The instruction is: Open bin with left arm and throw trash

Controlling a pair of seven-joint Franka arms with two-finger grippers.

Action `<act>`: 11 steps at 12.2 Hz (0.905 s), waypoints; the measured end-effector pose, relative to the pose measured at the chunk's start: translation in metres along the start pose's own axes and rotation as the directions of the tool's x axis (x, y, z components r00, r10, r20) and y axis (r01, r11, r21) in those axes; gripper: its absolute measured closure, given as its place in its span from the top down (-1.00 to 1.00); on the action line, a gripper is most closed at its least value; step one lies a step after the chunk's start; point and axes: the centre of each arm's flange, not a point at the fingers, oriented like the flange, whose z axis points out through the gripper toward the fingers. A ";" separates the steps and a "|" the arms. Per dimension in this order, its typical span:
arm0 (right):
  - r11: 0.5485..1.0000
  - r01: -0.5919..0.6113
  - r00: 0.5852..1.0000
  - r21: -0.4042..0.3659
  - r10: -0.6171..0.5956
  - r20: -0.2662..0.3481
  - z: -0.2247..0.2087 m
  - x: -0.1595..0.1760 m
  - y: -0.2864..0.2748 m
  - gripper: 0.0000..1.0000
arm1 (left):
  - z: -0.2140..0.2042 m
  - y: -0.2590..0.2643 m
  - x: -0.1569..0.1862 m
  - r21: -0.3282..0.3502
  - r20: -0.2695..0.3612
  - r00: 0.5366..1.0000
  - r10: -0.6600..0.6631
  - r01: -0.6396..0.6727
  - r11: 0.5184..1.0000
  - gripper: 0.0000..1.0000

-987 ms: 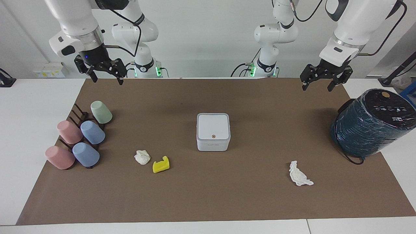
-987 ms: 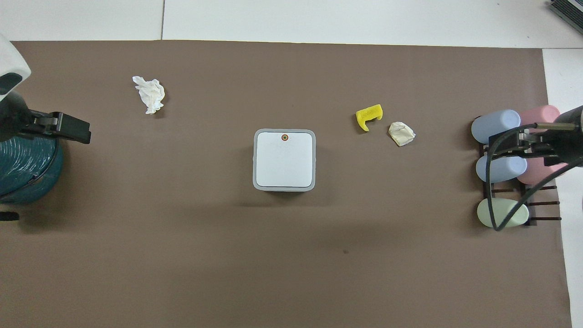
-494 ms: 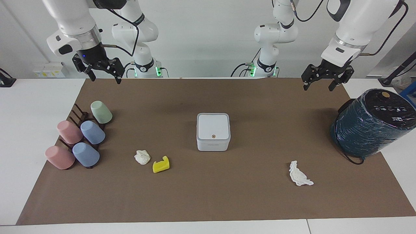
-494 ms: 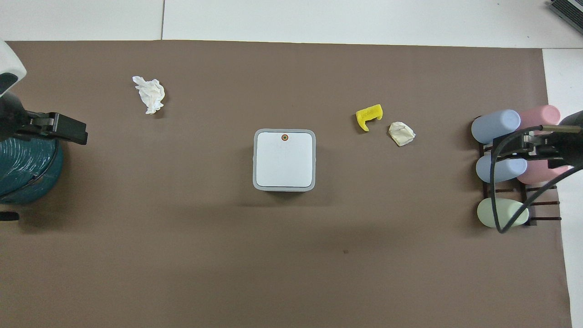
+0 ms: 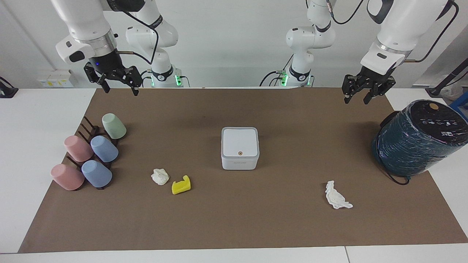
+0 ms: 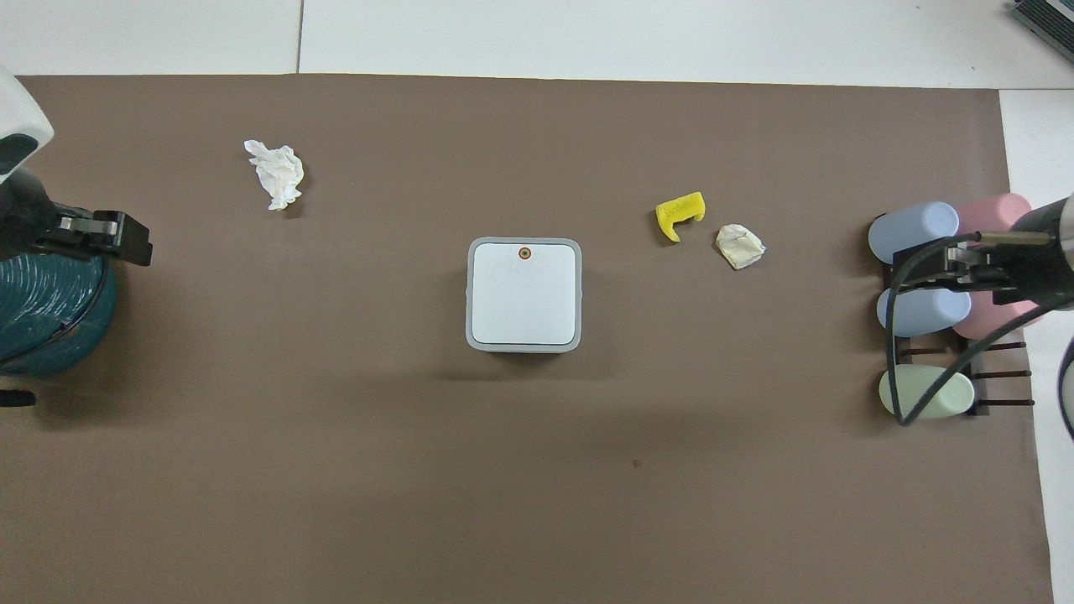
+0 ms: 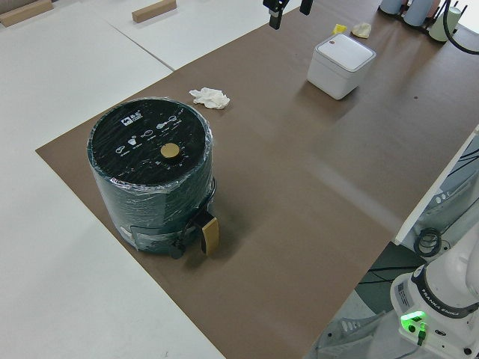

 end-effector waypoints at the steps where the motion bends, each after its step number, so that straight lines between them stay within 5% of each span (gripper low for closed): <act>1: 1.000 -0.001 1.000 0.003 0.001 -0.015 0.005 0.003 0.000 1.00 | 0.000 0.007 0.002 -0.014 -0.014 1.000 -0.008 0.008 1.000 -0.32; 3: 1.000 -0.006 0.999 0.011 0.007 -0.054 0.023 0.012 0.001 1.00 | 0.005 0.027 0.006 -0.048 -0.039 0.998 -0.051 0.049 0.998 -0.87; 4: 1.000 -0.006 0.998 0.014 0.007 -0.068 0.034 0.016 0.001 1.00 | 0.010 0.040 0.008 -0.061 -0.046 0.996 -0.070 0.067 0.996 -0.97; 11: 1.000 0.014 0.994 0.025 -0.011 -0.108 0.136 0.075 -0.011 1.00 | 0.097 0.165 0.041 -0.137 -0.057 0.957 -0.284 0.274 0.952 -0.98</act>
